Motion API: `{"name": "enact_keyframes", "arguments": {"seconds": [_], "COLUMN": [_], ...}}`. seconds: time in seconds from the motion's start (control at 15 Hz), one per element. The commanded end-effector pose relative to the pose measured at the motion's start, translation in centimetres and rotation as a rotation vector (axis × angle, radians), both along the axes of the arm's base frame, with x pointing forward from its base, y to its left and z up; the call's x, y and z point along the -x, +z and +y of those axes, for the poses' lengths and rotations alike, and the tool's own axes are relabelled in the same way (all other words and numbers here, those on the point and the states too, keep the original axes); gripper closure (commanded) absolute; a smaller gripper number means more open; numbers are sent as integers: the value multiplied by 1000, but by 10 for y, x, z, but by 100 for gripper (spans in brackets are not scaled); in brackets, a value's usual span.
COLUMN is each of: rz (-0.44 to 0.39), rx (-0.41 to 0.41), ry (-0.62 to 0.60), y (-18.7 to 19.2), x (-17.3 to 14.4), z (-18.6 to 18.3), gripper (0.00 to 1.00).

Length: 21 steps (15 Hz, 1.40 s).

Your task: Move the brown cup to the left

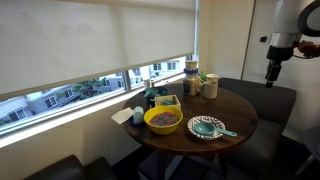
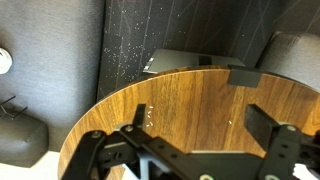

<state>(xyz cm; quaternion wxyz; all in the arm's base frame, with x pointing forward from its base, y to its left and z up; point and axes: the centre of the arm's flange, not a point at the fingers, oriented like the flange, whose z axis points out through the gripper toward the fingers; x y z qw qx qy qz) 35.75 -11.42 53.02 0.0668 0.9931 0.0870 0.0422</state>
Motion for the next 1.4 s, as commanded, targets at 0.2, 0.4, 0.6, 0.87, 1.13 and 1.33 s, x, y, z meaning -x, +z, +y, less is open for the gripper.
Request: {"name": "enact_keyframes", "arguments": {"seconds": [0.2, 0.4, 0.6, 0.87, 1.13, 1.33], "rz": [-179, -279, -298, -276, -278, -282], "rx": [-37, -99, -119, -100, -95, -107], "ry": [-3, 6, 6, 77, 109, 126], "y": [-4, -9, -22, -29, -31, -42], "x": [-29, -71, -108, -149, -186, -209], "z": [2, -5, -14, -38, -55, -44], "gripper": [0, 0, 0, 0, 0, 0]}}
